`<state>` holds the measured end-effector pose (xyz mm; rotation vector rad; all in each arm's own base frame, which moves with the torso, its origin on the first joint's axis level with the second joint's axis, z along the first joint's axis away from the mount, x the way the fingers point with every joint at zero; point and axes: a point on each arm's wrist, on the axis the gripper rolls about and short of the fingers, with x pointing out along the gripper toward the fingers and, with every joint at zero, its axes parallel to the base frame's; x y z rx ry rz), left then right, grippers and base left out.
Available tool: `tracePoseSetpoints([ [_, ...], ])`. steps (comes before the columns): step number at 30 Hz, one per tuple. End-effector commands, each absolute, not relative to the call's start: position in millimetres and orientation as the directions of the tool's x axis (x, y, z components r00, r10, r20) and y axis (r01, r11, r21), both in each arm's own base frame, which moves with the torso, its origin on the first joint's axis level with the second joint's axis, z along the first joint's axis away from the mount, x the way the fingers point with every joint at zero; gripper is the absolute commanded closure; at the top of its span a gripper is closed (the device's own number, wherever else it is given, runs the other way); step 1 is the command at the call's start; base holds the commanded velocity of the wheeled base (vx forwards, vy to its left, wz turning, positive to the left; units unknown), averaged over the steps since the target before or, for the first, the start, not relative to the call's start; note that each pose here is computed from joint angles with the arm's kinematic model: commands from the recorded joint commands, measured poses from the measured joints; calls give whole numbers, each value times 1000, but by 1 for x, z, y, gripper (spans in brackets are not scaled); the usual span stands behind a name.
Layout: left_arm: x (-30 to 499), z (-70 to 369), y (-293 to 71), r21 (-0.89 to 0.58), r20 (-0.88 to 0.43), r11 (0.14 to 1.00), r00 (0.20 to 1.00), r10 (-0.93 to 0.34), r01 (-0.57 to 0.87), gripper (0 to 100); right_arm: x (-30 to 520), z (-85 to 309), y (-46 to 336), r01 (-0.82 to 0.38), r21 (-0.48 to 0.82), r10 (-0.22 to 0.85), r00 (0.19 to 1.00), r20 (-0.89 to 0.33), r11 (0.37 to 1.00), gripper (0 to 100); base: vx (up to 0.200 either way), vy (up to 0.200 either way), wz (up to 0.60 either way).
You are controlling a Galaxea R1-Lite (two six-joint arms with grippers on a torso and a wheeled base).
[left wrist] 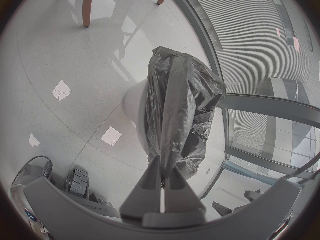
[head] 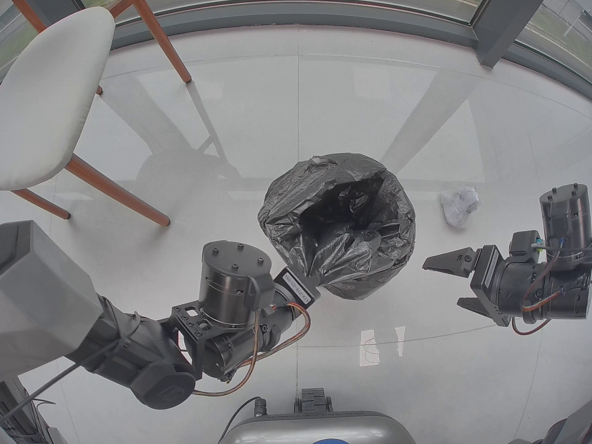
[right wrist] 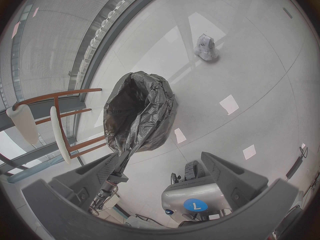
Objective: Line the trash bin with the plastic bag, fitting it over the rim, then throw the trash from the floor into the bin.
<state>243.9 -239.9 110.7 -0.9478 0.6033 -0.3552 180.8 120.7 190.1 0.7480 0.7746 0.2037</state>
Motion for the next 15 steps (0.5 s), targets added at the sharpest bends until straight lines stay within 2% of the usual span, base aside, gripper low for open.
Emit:
tracePoseSetpoints([
  [1,236,110,-232,-832,-339,554,778,-529,15,0,181,190,121,97,677,427,709,-561,729,0,0,0,0],
  [15,235,107,-214,-821,-362,570,792,-492,-22,0,181,190,121,97,678,427,710,-560,729,0,0,0,0],
])
